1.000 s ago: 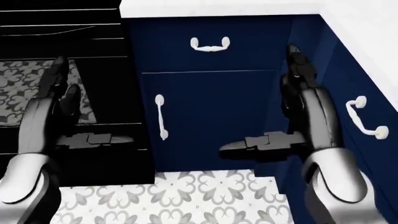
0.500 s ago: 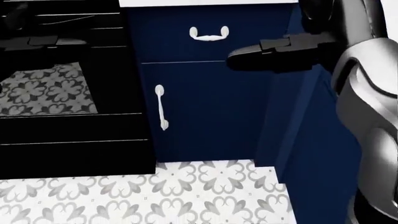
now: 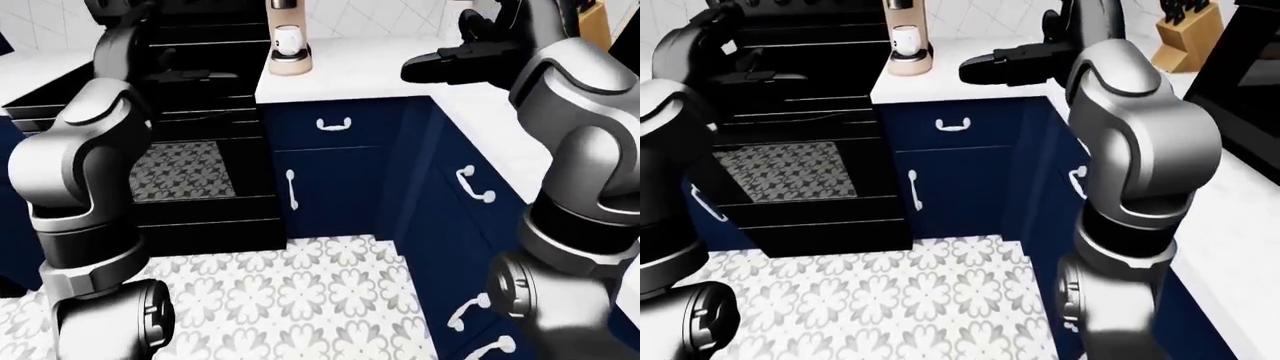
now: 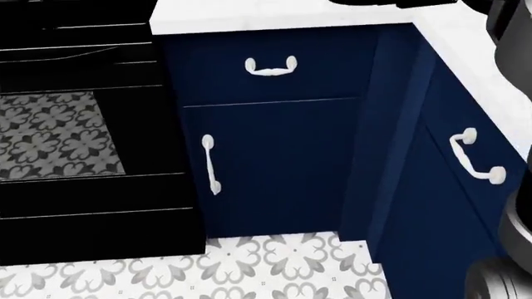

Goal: Press the button on the coffee machine to serve coffee.

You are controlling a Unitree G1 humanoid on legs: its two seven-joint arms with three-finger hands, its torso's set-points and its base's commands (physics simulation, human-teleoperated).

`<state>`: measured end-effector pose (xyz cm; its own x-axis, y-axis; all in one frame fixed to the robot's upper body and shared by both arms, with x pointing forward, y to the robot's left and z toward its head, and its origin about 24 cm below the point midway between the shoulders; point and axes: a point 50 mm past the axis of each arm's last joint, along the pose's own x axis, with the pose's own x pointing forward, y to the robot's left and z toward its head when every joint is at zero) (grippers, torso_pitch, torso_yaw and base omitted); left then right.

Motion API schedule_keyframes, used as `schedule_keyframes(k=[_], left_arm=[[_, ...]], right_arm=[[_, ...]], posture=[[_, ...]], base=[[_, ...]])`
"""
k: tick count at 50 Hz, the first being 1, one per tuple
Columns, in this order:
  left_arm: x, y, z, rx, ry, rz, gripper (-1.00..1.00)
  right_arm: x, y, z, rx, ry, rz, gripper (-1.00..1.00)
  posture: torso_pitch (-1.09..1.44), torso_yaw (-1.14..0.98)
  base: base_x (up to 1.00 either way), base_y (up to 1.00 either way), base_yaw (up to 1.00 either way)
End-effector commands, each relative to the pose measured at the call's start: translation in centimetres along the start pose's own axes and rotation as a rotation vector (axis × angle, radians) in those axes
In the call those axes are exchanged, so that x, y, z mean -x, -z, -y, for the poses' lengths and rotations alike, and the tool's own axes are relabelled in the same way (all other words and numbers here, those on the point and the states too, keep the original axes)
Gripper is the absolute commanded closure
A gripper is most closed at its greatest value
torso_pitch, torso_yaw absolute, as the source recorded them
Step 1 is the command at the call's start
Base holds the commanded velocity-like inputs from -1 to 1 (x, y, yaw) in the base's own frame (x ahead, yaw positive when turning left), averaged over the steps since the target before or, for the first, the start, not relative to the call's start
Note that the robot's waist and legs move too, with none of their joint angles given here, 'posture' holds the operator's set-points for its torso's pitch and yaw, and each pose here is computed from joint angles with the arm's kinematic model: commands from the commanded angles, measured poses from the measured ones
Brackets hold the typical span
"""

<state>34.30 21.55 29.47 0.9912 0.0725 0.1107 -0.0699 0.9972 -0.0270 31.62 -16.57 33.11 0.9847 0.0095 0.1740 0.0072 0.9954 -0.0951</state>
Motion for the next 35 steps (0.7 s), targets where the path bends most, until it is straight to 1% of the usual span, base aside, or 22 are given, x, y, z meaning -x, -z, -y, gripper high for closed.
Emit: schedule_keyframes(k=[1, 6, 10, 12, 18, 23, 35], left_arm=[[0.35, -1.86, -0.21, 0.001, -0.007, 0.083, -1.00], [0.29, -1.76, -0.33, -0.001, -0.011, 0.081, -1.00], [0.63, -2.11, -0.16, 0.001, -0.010, 0.082, -1.00], [0.31, -1.64, -0.36, 0.001, -0.011, 0.081, -1.00], [0.67, -1.95, -0.45, 0.005, -0.016, 0.084, -1.00], [0.19, -1.57, -0.44, 0.004, -0.012, 0.082, -1.00], [0.55, -2.10, -0.60, 0.007, -0.018, 0.087, -1.00]], right_arm=[[0.30, -1.49, -0.16, 0.001, -0.003, 0.075, -1.00], [0.37, -1.57, -0.13, 0.002, -0.002, 0.076, -1.00], [0.28, -1.57, -0.15, 0.003, -0.003, 0.077, -1.00], [0.30, -1.45, -0.14, 0.003, -0.002, 0.075, -1.00], [0.26, -1.56, -0.20, 0.005, -0.004, 0.074, -1.00], [0.24, -1.47, -0.18, 0.007, -0.004, 0.070, -1.00], [0.18, -1.60, -0.25, 0.008, -0.005, 0.070, -1.00]], posture=[[0.00, 0.00], [0.00, 0.00], [0.00, 0.00], [0.00, 0.00], [0.00, 0.00], [0.00, 0.00], [0.00, 0.00]], base=[[0.20, 0.00, 0.00], [0.21, 0.00, 0.00], [0.21, 0.00, 0.00], [0.21, 0.00, 0.00], [0.20, 0.00, 0.00], [0.21, 0.00, 0.00], [0.21, 0.00, 0.00]])
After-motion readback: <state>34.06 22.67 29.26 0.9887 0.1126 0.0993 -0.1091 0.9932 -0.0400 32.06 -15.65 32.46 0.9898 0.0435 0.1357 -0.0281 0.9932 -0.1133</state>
